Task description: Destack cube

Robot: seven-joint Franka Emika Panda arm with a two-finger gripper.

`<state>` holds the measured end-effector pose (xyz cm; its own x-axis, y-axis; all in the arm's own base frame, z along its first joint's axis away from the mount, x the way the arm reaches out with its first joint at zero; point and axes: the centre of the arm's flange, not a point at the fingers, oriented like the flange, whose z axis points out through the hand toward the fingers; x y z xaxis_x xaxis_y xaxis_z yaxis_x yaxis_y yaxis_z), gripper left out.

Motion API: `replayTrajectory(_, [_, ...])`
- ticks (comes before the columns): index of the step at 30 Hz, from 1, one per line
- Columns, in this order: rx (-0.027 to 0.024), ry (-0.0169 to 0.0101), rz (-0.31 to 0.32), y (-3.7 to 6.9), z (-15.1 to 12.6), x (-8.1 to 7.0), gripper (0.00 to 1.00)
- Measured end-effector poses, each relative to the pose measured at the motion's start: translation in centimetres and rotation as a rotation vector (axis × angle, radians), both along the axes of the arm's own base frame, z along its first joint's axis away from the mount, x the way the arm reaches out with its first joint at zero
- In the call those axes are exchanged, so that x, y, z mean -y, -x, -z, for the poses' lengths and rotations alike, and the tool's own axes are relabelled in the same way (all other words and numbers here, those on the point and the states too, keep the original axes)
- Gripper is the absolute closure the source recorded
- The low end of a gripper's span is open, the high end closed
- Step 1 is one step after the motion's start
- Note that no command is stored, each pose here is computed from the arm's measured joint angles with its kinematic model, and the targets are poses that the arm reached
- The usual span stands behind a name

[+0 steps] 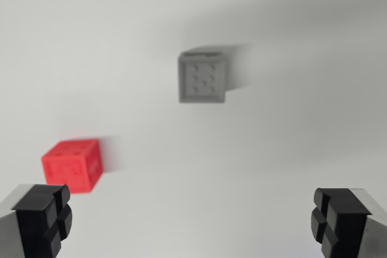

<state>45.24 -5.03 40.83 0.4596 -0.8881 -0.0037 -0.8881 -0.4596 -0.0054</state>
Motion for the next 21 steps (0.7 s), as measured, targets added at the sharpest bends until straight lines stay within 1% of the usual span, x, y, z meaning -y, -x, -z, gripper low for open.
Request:
replayTrajectory(8, [0.0005,0.0000,0.000,0.01,-0.48,0.00,0.00])
replayTrajectory(12, [-0.0004,-0.0001,0.000,0.00,-0.44,0.00,0.00])
replayTrajectory(21, [-0.0004,-0.0001,0.000,0.00,-0.44,0.00,0.00])
